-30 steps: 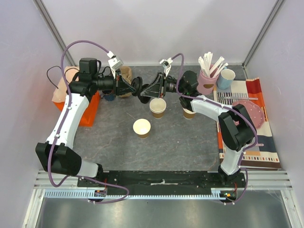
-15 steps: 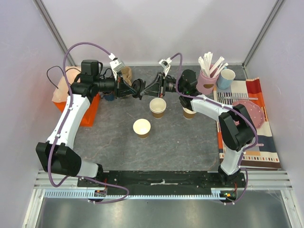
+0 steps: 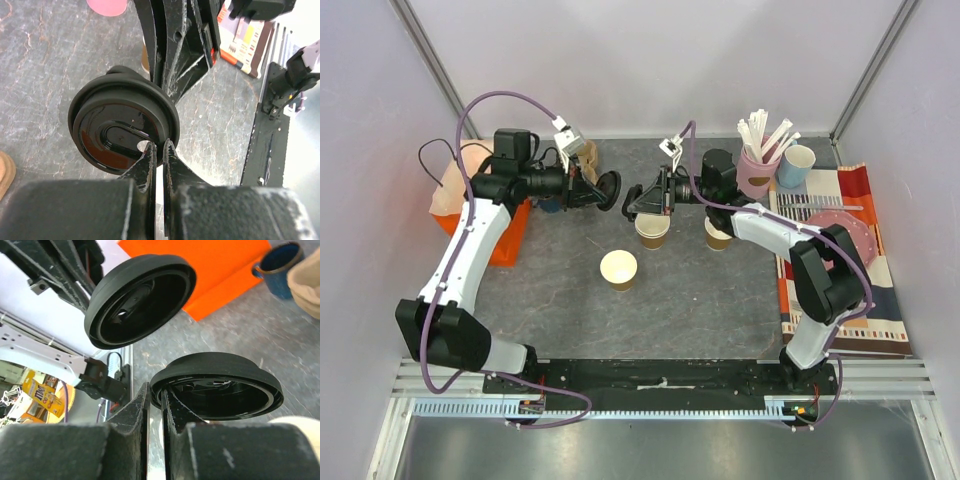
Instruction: Pack the takeout coffee
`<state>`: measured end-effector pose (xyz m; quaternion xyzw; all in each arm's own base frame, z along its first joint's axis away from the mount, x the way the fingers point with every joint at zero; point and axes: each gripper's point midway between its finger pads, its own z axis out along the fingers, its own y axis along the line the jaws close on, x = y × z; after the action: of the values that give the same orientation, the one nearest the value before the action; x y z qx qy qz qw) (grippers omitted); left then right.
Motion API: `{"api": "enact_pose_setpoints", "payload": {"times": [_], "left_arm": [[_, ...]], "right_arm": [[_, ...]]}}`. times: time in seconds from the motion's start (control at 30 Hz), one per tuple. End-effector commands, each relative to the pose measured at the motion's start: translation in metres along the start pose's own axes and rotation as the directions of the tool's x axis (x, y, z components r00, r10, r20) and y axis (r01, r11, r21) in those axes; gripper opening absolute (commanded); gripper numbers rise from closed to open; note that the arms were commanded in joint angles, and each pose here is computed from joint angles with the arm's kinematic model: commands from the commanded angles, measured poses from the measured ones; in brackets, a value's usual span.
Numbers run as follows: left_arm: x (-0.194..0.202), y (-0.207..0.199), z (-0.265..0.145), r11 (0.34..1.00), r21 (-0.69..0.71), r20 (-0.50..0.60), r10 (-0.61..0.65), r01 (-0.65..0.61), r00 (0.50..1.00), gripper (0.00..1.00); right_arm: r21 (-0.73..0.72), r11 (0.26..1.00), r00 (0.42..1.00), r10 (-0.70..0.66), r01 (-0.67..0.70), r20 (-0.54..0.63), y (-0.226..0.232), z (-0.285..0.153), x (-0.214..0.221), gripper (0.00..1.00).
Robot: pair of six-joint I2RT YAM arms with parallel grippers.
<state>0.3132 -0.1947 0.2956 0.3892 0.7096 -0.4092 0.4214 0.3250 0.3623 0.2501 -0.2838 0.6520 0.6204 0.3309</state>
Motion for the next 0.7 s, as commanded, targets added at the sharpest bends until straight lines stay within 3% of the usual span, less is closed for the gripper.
{"api": "enact_pose_setpoints", "payload": {"times": [0.0, 0.03, 0.1, 0.17, 0.3, 0.67], "left_arm": [[0.020, -0.005, 0.008, 0.992, -0.009, -0.137, 0.126, -0.128, 0.983, 0.02], [0.040, -0.019, 0.014, 0.990, 0.009, -0.249, 0.141, -0.143, 0.958, 0.02], [0.062, -0.024, 0.019, 0.974, 0.048, -0.355, 0.224, -0.222, 0.907, 0.02], [0.080, -0.039, 0.019, 0.967, 0.114, -0.426, 0.253, -0.226, 0.869, 0.02], [0.112, -0.033, 0.019, 0.954, 0.140, -0.568, 0.298, -0.267, 0.767, 0.02], [0.141, -0.046, 0.036, 0.914, 0.230, -0.631, 0.402, -0.334, 0.664, 0.02]], "right_arm": [[0.068, 0.995, 0.997, -0.078, 0.078, -0.006, 0.003, -0.021, -0.010, 0.00], [0.078, 0.992, 0.995, -0.102, 0.102, -0.007, 0.002, -0.024, -0.012, 0.00], [0.129, 0.986, 0.994, -0.106, 0.106, -0.012, 0.000, -0.036, -0.017, 0.00], [0.178, 0.973, 0.989, -0.145, 0.148, -0.030, -0.007, -0.048, -0.019, 0.00], [0.295, 0.946, 0.991, -0.134, 0.136, -0.029, -0.014, -0.087, -0.022, 0.00], [0.394, 0.904, 0.984, -0.178, 0.164, -0.001, -0.011, -0.122, -0.028, 0.00]]}}
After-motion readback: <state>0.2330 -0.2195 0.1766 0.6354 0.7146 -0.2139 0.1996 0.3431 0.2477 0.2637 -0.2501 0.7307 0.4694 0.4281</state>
